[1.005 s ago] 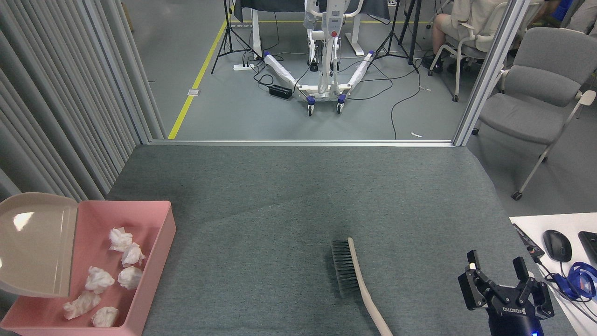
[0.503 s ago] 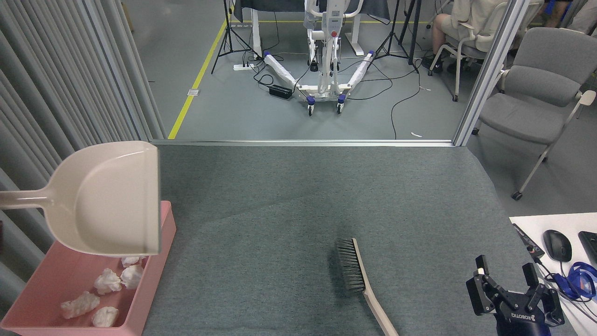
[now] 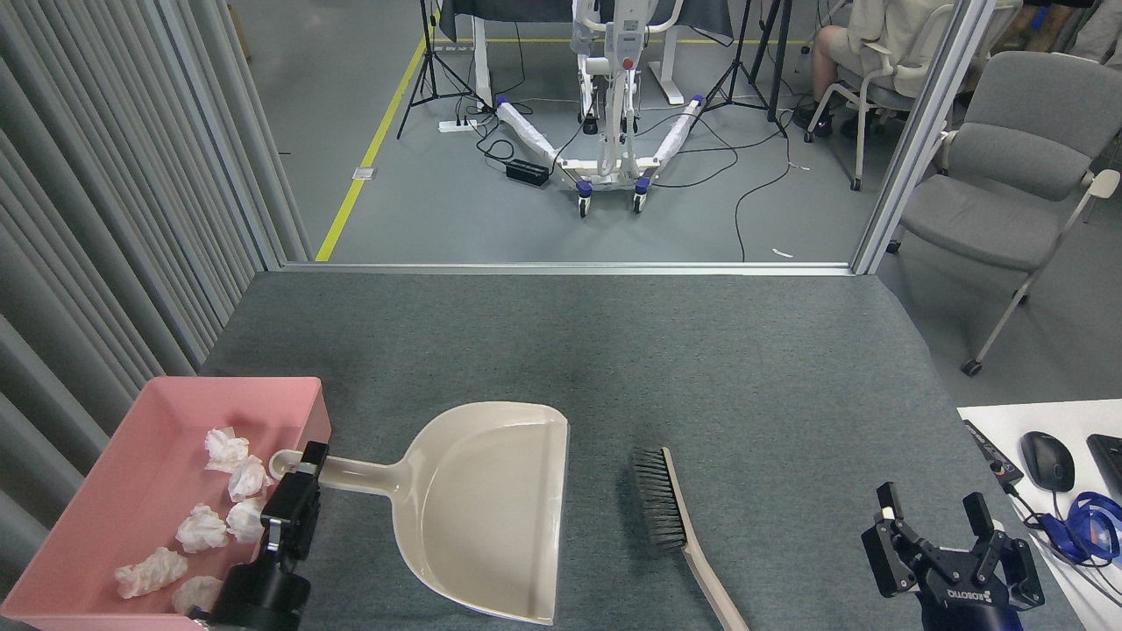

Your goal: Sweep and dump garbage into bin

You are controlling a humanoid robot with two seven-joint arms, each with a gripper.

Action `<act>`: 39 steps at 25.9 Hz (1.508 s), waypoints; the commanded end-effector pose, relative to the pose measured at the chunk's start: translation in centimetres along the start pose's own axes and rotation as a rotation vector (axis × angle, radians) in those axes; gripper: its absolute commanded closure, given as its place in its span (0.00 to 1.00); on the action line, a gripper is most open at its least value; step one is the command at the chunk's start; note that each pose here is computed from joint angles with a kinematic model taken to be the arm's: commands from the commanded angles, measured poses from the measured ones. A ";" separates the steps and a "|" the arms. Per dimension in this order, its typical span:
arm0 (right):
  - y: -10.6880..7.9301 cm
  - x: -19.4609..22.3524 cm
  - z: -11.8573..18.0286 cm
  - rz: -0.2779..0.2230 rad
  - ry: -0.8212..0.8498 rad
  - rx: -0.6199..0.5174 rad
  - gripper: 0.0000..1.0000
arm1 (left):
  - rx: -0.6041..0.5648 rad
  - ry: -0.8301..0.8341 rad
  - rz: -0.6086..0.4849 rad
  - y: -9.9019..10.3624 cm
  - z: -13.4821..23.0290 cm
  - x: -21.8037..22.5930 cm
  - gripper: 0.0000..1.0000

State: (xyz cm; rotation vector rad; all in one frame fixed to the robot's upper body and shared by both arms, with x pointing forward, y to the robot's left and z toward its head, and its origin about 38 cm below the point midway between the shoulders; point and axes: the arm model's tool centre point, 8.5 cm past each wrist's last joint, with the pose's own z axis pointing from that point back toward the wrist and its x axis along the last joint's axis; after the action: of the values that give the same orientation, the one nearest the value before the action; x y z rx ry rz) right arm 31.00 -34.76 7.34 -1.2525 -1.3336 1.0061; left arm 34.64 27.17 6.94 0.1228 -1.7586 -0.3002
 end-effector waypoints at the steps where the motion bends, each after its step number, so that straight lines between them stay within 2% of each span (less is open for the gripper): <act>1: 0.8 0.7 0.4 -0.001 -0.040 0.045 0.03 | -0.009 0.007 0.017 -2.8 -0.5 -0.4 1.00; 5: 1.0 1.0 0.4 0.000 -0.050 0.049 0.03 | -0.008 0.041 -0.027 -3.9 -0.8 -2.6 1.00; 8: 1.0 1.0 0.4 0.002 -0.048 0.049 0.03 | 0.016 0.060 -0.098 -3.8 -1.1 -3.5 1.00; 14: 1.1 1.1 0.3 0.001 -0.048 0.054 0.03 | 0.052 0.092 -0.098 -4.1 -1.8 -4.6 1.00; 19: 1.2 1.2 0.5 -0.011 -0.046 0.055 0.02 | 0.077 0.141 -0.084 -5.1 -2.2 -6.2 1.00; 22: 1.2 1.2 0.5 -0.016 -0.045 0.054 0.02 | 0.062 0.133 -0.117 -6.0 -2.3 -6.1 1.00; 24: 1.2 1.2 0.5 -0.015 -0.042 0.054 0.02 | 0.067 0.140 -0.156 -5.8 -2.2 -6.4 1.00; 29: 1.2 1.3 0.4 -0.020 -0.043 0.054 0.02 | 0.090 0.161 -0.161 -5.2 -1.9 -7.2 1.00; 30: 1.2 1.3 0.4 -0.020 -0.043 0.054 0.02 | 0.109 0.162 -0.160 -5.3 -2.0 -7.1 0.94; 31: 1.2 1.3 0.4 -0.022 -0.043 0.053 0.02 | 0.127 0.158 -0.159 -5.3 -2.2 -6.9 0.82; 32: 1.2 1.4 0.4 -0.023 -0.047 0.053 0.02 | 0.125 0.154 -0.162 -5.1 -2.6 -6.8 0.20; 33: 1.2 1.3 0.4 -0.022 -0.049 0.054 0.02 | 0.125 0.157 -0.164 -4.9 -2.8 -6.9 0.04; 34: 1.3 1.3 0.4 -0.021 -0.047 0.056 0.02 | 0.123 0.161 -0.164 -4.9 -2.7 -7.1 0.00; 39: 1.3 1.4 0.3 -0.021 -0.049 0.054 0.02 | 0.125 0.164 -0.152 -5.0 -2.7 -7.1 0.00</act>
State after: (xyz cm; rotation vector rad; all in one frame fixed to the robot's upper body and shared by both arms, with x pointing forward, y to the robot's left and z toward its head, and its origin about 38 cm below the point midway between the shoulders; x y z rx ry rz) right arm 30.95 -33.21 6.21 -1.1761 -1.3455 1.0572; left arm 38.30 23.78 -0.67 0.3672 -1.6070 -0.2891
